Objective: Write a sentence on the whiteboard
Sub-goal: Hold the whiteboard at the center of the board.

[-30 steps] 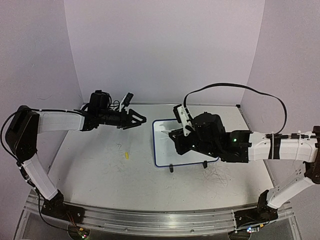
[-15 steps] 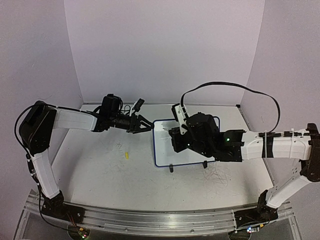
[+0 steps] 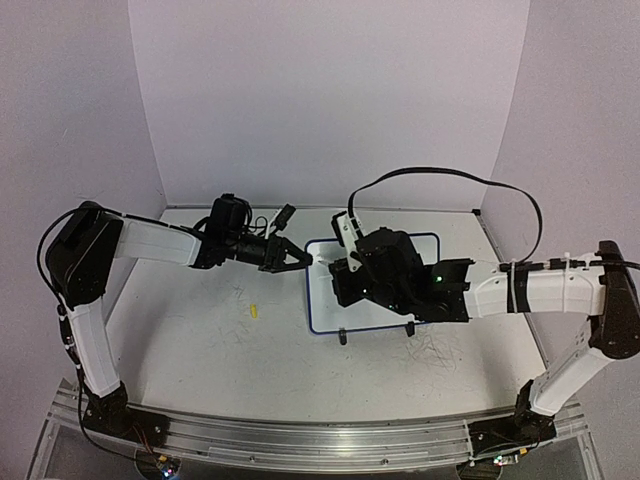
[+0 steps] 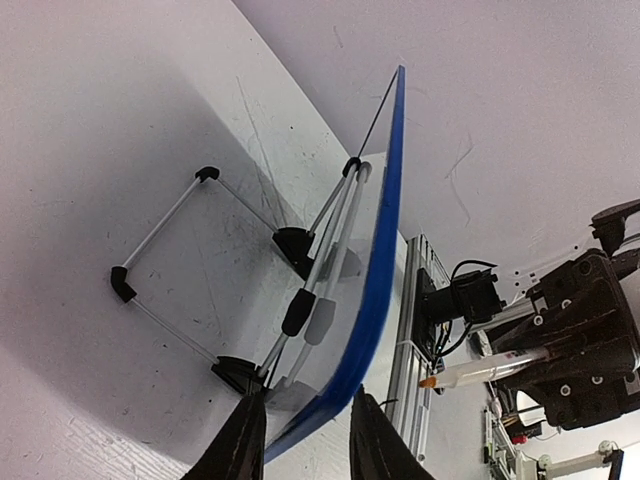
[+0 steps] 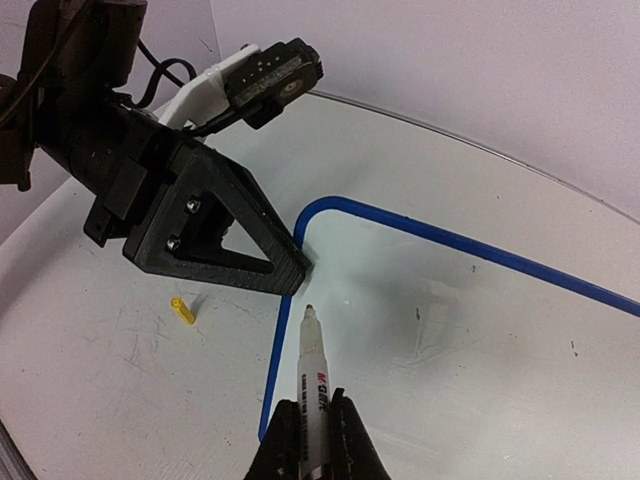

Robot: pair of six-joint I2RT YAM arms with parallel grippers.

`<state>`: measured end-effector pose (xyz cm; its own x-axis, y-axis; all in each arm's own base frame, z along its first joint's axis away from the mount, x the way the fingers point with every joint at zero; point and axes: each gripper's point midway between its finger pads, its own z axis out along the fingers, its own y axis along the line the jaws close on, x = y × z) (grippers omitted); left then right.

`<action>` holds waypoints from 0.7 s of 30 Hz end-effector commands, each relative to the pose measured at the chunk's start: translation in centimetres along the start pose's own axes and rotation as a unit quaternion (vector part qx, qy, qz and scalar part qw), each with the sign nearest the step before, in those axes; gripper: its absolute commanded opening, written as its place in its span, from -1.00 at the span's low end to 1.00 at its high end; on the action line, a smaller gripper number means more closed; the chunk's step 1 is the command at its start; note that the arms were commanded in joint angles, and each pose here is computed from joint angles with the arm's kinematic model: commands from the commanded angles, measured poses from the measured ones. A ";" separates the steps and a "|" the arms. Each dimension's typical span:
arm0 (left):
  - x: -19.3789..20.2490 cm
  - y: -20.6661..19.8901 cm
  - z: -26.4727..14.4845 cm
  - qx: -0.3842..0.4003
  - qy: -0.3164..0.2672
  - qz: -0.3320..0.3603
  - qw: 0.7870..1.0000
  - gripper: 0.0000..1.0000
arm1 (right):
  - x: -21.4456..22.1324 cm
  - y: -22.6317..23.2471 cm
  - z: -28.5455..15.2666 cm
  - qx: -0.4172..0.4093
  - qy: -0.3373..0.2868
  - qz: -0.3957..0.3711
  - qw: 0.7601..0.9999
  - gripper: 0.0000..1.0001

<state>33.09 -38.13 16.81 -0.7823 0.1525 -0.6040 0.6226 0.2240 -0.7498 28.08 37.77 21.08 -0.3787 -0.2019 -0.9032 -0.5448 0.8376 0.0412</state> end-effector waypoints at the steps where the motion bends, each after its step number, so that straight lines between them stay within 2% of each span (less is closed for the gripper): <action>1: -1.7 -1.8 0.2 0.026 -0.018 0.042 0.999 -0.42 | -2.4 0.4 0.4 0.006 -0.030 0.015 0.999 -1.00; 7: -1.5 -1.8 0.2 0.027 -0.020 0.042 0.999 -0.58 | -2.6 -0.1 0.7 0.024 -0.040 0.015 0.999 -1.00; 21: -1.3 -1.7 0.1 0.022 -0.021 0.046 0.998 -0.80 | -3.1 0.4 1.5 0.024 -0.045 0.008 0.999 -1.00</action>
<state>33.19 -38.57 17.57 -0.7510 0.1402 -0.6453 0.6597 0.2020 -0.7239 29.39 38.74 20.89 -0.3580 -0.1993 -0.9122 -0.5160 0.8564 0.0154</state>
